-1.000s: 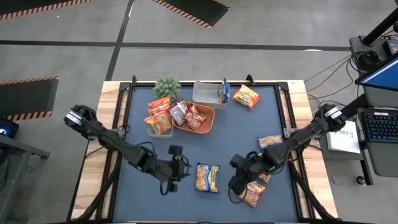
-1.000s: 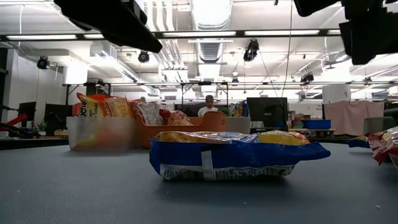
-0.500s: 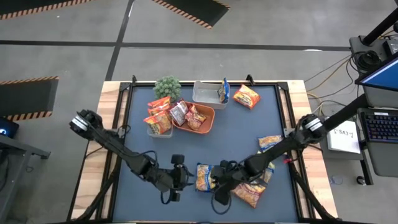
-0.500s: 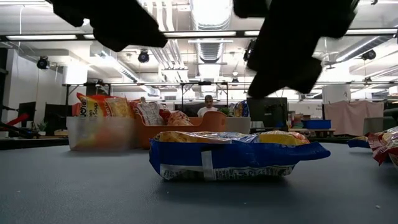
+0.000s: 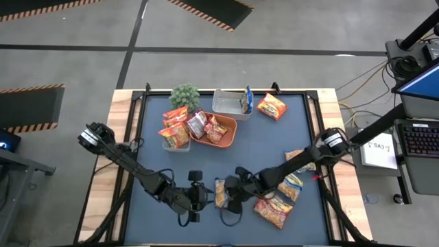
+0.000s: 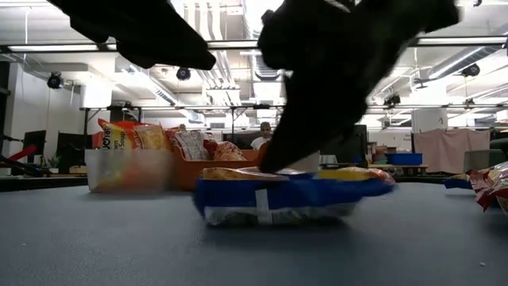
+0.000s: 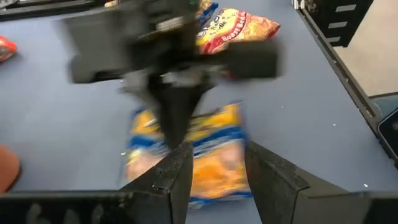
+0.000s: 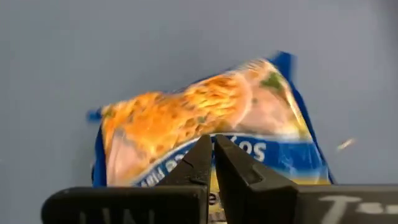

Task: Sort Maruchan noodles
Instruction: Put the blue noodle pack into the gray bin

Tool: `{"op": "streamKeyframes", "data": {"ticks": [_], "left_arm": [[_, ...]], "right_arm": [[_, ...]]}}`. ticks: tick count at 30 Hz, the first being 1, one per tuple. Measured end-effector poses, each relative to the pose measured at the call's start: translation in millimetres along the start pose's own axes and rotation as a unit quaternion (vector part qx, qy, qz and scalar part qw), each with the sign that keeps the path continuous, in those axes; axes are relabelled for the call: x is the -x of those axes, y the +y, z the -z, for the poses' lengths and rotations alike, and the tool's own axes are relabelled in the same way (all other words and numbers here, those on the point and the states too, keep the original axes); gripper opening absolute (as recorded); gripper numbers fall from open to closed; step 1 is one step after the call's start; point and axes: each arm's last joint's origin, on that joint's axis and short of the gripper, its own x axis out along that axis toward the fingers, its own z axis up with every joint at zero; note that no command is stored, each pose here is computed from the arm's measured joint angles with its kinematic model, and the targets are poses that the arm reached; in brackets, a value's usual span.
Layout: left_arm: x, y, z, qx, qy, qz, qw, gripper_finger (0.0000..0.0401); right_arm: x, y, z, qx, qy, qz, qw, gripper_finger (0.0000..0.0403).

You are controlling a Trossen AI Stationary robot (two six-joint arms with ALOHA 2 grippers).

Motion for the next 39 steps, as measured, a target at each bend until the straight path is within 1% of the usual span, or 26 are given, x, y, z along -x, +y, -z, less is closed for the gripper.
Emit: {"op": "streamKeyframes", "data": {"ticks": [3,6,8,12,16,19,23,29,33,39], "left_arm": [[0.0,-0.2,-0.7,-0.003,-0.003,0.0,1.0,0.0127],[0.0,0.1,-0.8,-0.004,-0.005,-0.005,1.0,0.0127],[0.0,0.3,-0.8,-0.003,-0.006,-0.008,1.0,0.0127],[0.0,0.2,-1.2,0.0,-0.009,-0.008,1.0,0.0127],[-7.3,-1.7,3.5,-0.003,-0.008,-0.013,1.0,0.0127],[-20.2,-2.9,10.1,-0.005,-0.012,-0.016,1.0,0.0127],[-36.4,-3.4,15.7,-0.006,-0.03,-0.019,0.999,0.0127],[-52.8,5.1,23.0,0.006,-0.023,-0.028,0.999,0.0127],[-59.7,9.7,25.1,0.02,-0.014,-0.003,1.0,0.0127],[-71.9,17.3,30.3,0.047,0.002,0.035,0.998,0.0127]], "right_arm": [[-4.6,-17.0,-12.5,-0.013,-0.019,0.03,0.999,0.0011],[-6.1,-35.1,-24.5,-0.034,-0.042,0.074,0.996,0.0011],[-4.2,-44.7,-33.4,-0.042,-0.054,0.086,0.994,0.0011],[7.3,-52.8,-45.9,-0.019,-0.064,0.091,0.994,0.0011],[20.8,-54.5,-47.9,0.011,-0.049,0.096,0.994,0.0011],[28.5,-56.8,-45.3,0.022,-0.028,0.107,0.994,0.0011],[28.0,-62.8,-33.5,0.03,0.014,0.128,0.991,0.0011],[16.9,-71.5,-14.0,0.018,0.019,0.137,0.99,0.0011],[13.4,-73.9,-8.5,0.009,0.006,0.131,0.991,0.0011],[12.6,-75.4,-5.4,0.004,0.009,0.133,0.991,0.0011]]}}
